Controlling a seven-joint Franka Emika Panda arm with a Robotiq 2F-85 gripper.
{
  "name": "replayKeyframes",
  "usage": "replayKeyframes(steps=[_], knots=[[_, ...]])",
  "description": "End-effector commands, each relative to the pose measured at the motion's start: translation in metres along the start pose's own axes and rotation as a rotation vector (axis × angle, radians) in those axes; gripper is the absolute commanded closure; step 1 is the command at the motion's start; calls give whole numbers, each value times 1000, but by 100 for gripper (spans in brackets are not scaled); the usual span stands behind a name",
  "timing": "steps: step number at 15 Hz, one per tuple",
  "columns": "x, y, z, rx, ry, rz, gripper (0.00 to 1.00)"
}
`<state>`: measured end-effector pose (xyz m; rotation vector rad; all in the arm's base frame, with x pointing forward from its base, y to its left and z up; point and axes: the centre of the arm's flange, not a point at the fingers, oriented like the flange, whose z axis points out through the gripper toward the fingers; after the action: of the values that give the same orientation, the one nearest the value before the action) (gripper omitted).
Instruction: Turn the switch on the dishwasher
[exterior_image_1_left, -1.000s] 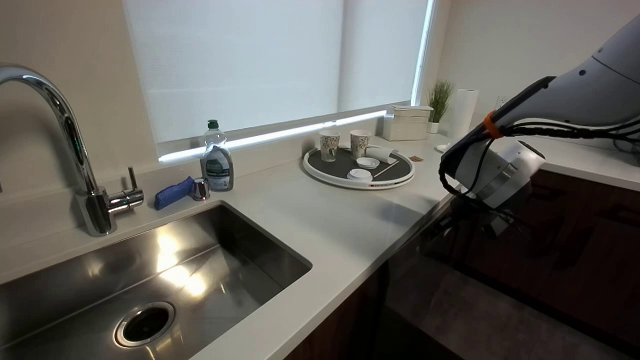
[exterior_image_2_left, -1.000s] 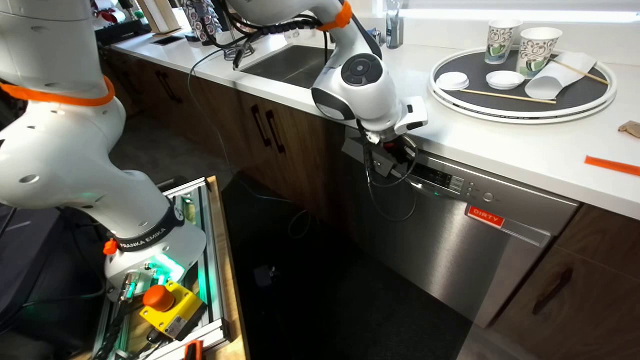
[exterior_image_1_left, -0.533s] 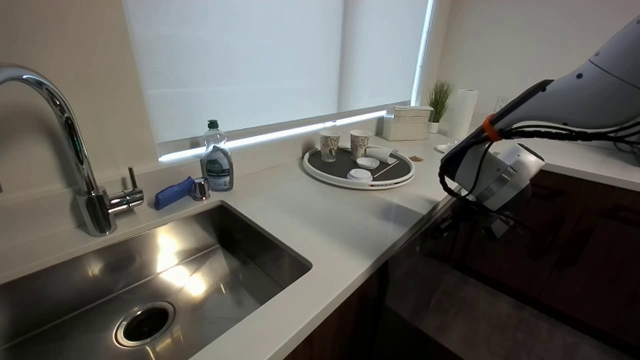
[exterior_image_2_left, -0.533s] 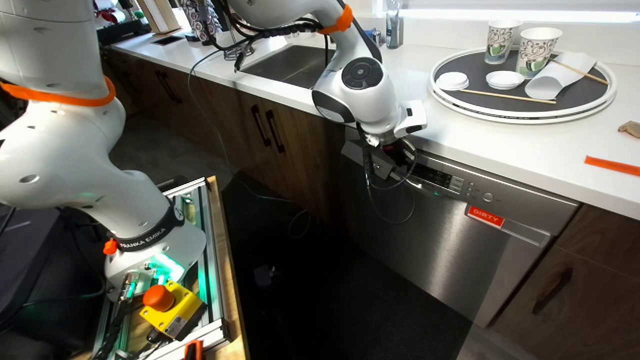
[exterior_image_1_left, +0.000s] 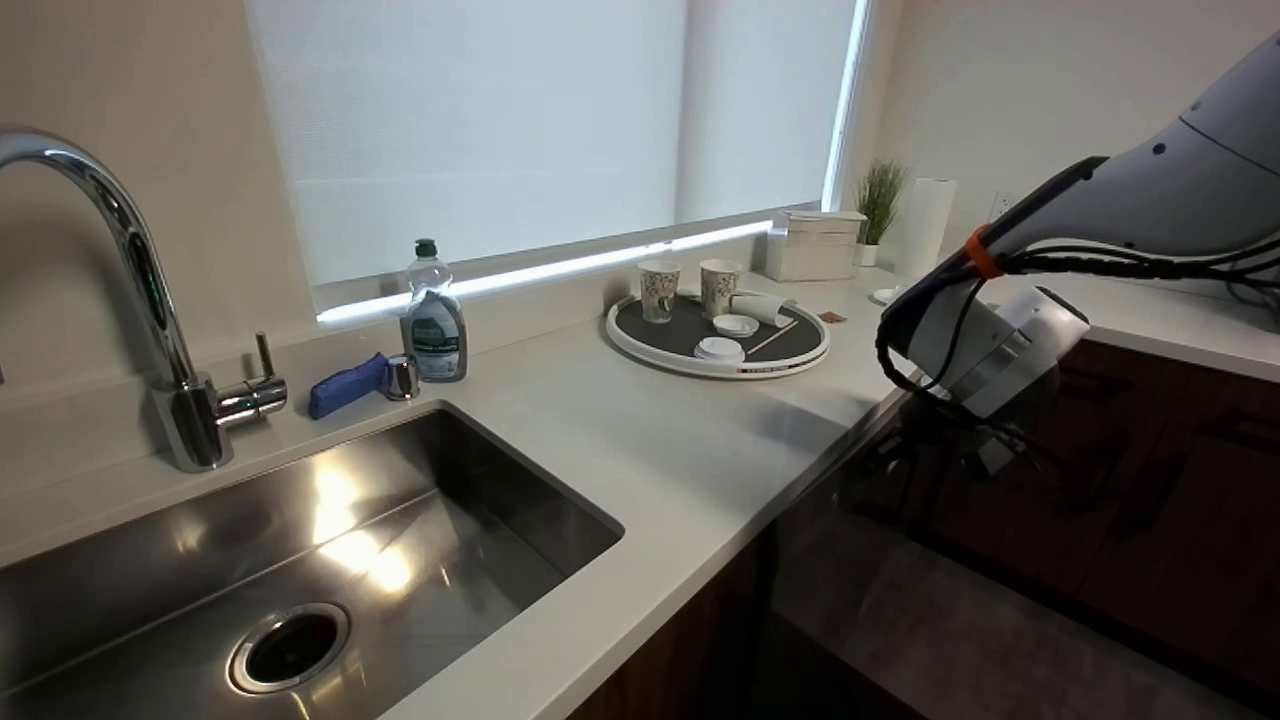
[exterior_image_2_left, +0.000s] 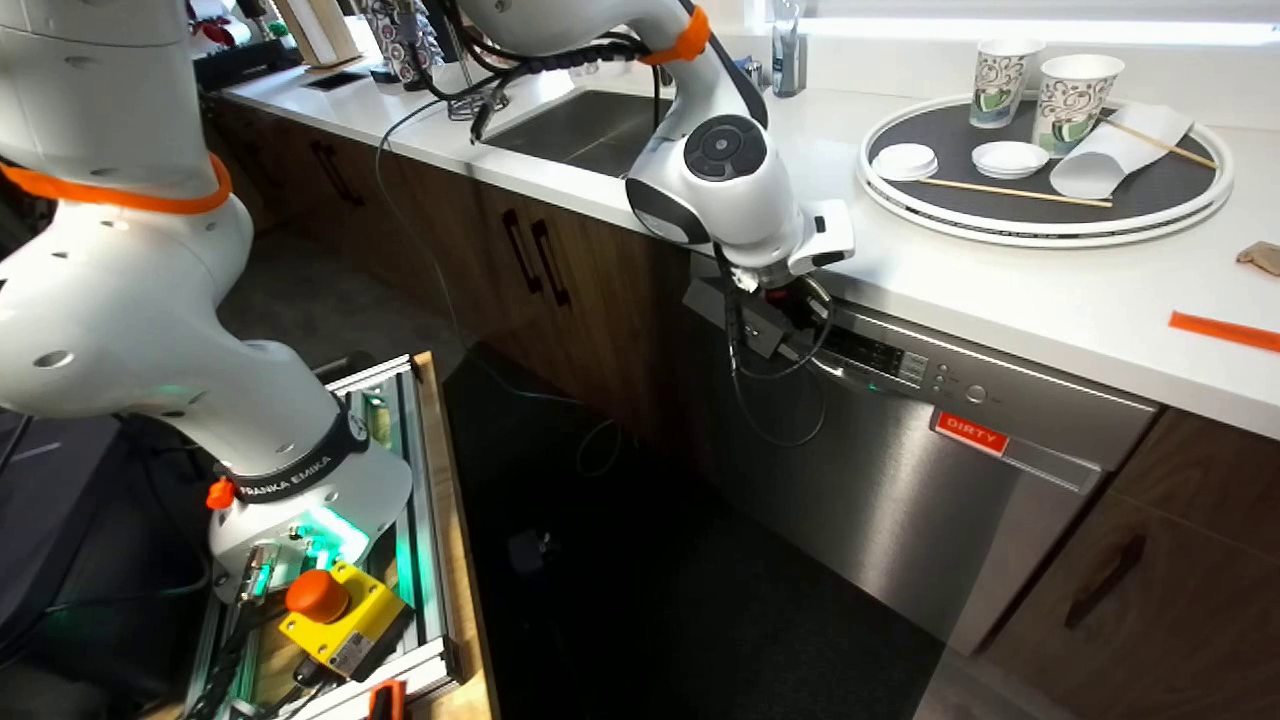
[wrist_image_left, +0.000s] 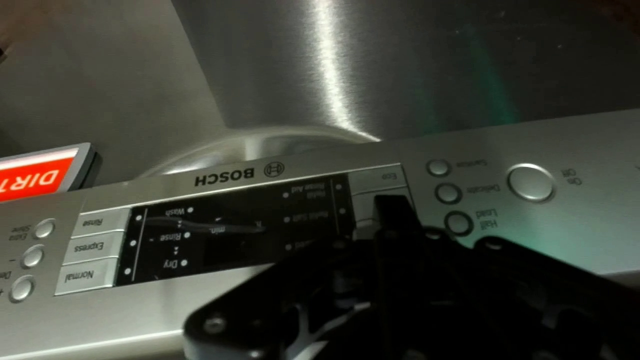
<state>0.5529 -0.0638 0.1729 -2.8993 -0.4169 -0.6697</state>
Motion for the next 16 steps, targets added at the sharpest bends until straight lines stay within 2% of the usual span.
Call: replayKeyframes(steps=[1,9,16], knots=[[3,2,15,19,52,30,100],[-5,4,22,52,180,206,100],[-13,7,17,61,242,312,100]])
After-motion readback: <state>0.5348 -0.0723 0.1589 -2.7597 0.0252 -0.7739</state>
